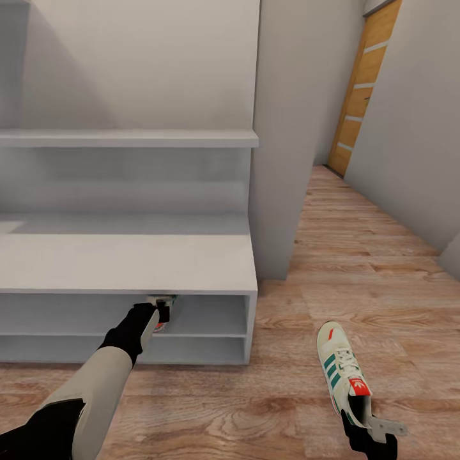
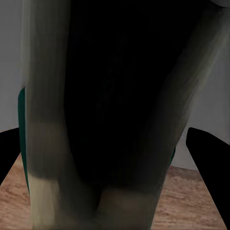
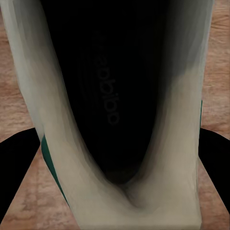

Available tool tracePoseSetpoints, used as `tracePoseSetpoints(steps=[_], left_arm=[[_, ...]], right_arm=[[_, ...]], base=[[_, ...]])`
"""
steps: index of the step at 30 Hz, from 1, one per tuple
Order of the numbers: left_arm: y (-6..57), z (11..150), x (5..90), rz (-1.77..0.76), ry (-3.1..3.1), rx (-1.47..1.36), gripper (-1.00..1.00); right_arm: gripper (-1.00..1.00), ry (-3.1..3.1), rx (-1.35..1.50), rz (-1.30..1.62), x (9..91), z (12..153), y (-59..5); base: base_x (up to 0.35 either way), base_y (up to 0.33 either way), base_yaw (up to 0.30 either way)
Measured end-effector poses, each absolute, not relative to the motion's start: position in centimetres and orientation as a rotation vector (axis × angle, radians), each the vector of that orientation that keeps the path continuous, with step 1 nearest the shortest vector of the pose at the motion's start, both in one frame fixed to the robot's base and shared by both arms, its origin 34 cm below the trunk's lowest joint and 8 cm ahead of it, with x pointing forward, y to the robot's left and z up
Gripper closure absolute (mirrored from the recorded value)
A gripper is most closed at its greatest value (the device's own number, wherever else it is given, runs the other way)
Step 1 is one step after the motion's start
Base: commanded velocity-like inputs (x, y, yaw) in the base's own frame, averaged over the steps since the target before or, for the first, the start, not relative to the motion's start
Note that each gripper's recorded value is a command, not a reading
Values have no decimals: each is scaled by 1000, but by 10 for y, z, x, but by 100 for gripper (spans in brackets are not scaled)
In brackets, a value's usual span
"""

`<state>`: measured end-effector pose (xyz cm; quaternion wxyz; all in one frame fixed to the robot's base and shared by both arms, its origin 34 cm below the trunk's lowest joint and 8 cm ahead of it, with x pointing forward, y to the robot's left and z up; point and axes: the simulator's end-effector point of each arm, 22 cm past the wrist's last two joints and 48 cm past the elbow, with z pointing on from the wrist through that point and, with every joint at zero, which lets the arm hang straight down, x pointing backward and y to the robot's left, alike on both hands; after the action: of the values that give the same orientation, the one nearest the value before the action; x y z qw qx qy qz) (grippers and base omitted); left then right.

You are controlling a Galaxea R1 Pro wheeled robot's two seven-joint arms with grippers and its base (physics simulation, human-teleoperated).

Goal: Pick up the two gym shoes and the two sandals from the corridor floor and place them onto the hallstand (shoe rack) in the corridor, making sure they are on the rack and not on the floor. Arrange them so the two gym shoes are next to each other and the two sandals are next to each other.

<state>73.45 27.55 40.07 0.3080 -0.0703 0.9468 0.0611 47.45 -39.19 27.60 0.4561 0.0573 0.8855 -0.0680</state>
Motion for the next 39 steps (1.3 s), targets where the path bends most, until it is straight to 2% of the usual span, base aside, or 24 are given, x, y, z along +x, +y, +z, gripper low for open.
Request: tracePoseSetpoints(steps=[16, 17, 30, 39], left_arm=[[274, 401, 735, 155, 2503, -183, 100], [274, 401, 735, 153, 2504, -182, -100], [273, 400, 734, 148, 2505, -180, -100], [274, 399, 734, 150, 2505, -181, -100]], right_arm=[[100, 2183, 141, -168, 475, 276, -392], [100, 2183, 141, -168, 475, 276, -392], [100, 2183, 141, -168, 475, 276, -392], [100, 2184, 141, -168, 474, 276, -392]], base=[[1, 0, 0], [0, 0, 0], [-2, 0, 0], [-230, 103, 0]])
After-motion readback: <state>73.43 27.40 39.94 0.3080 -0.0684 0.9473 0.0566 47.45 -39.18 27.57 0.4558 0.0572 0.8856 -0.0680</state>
